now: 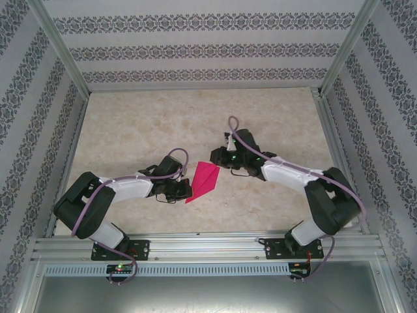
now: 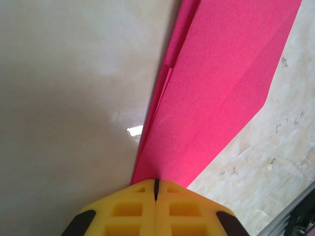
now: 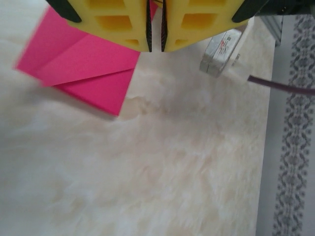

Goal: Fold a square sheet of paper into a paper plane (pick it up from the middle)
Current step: Fourth fold the wing at the center of the table.

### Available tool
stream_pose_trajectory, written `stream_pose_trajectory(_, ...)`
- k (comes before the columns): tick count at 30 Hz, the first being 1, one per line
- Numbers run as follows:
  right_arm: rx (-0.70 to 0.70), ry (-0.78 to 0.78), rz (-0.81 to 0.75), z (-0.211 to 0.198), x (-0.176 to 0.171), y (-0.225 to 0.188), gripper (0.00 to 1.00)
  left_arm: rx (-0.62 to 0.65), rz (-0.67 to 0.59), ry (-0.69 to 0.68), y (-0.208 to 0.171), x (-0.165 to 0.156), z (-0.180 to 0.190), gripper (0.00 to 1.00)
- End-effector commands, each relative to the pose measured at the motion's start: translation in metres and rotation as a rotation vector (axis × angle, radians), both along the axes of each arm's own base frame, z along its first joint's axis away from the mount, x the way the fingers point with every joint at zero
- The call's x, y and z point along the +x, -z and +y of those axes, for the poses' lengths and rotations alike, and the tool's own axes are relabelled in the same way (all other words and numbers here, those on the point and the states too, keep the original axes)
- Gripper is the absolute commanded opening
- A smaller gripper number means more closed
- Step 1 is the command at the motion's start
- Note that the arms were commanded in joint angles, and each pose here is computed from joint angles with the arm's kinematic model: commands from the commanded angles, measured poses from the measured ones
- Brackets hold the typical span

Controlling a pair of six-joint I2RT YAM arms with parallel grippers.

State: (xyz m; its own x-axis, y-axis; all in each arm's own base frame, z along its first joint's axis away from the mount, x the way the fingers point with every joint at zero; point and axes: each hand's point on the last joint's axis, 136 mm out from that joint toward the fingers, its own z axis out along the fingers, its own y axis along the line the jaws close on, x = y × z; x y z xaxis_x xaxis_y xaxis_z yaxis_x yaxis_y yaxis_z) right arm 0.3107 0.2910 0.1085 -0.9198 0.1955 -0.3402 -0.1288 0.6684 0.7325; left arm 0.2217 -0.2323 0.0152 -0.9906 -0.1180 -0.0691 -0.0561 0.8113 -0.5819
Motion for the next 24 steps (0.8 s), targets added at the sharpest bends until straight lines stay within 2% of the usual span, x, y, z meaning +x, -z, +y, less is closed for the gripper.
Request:
stream_pose_trajectory(1, 0.033, -0.043, 0.090, 0.027, -0.016, 0.031, 0.13, 0.148, 0.132, 0.003, 0.032, -0.032, 0.028, 0.04)
stream_pose_trajectory(5, 0.013, -0.050, 0.157, 0.036, -0.022, 0.065, 0.11, 0.129, 0.125, 0.016, 0.028, -0.032, 0.024, 0.05)
stream_pose_trajectory(11, -0.050, -0.031, 0.217, 0.021, -0.027, 0.102, 0.09, 0.105, 0.104, 0.036, 0.019, -0.031, 0.021, 0.06)
stream_pose_trajectory(24, -0.104, -0.001, 0.228, -0.008, -0.013, 0.108, 0.10, 0.120, 0.098, 0.049, 0.019, -0.033, 0.024, 0.04)
